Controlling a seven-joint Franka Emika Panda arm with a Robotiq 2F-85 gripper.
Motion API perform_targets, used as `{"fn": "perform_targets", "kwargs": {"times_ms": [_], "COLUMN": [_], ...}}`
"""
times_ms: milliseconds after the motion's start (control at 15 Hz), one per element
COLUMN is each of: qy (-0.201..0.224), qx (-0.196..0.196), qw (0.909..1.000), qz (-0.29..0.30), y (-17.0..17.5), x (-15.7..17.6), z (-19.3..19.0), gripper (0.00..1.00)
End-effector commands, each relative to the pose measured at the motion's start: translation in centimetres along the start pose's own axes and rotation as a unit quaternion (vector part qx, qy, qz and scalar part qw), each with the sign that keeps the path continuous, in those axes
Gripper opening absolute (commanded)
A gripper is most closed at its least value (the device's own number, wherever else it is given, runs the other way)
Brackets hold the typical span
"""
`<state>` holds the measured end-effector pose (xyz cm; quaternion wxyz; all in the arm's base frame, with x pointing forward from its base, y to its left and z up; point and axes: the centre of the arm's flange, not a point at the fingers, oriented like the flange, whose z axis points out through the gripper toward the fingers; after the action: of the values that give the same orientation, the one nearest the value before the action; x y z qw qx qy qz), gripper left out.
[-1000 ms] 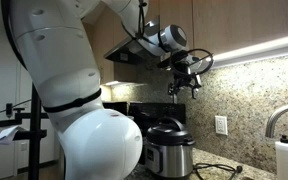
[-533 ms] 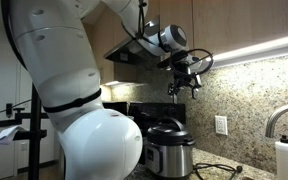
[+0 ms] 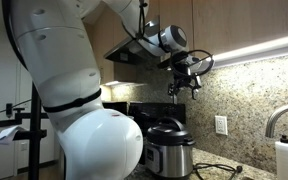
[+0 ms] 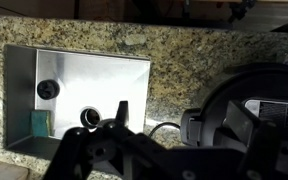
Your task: Open the lid of the pressure cooker.
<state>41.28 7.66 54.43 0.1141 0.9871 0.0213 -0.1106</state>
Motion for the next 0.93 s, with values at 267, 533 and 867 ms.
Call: {"fn": "perform_targets", "kwargs": {"times_ms": [267, 533, 867], "qy": [0.089, 0.169, 0.192], "qx": [0.056, 0.088, 0.086], "qw": [0.9938, 0.9798, 0.9744], "qz": [-0.036, -0.060, -0.078], "y": [-5.6, -9.5, -9.0], "x": [-0.1, -0.1, 0.8], "z": [5.1, 7.6, 5.7], "gripper": [1.00, 1.00, 1.00]}}
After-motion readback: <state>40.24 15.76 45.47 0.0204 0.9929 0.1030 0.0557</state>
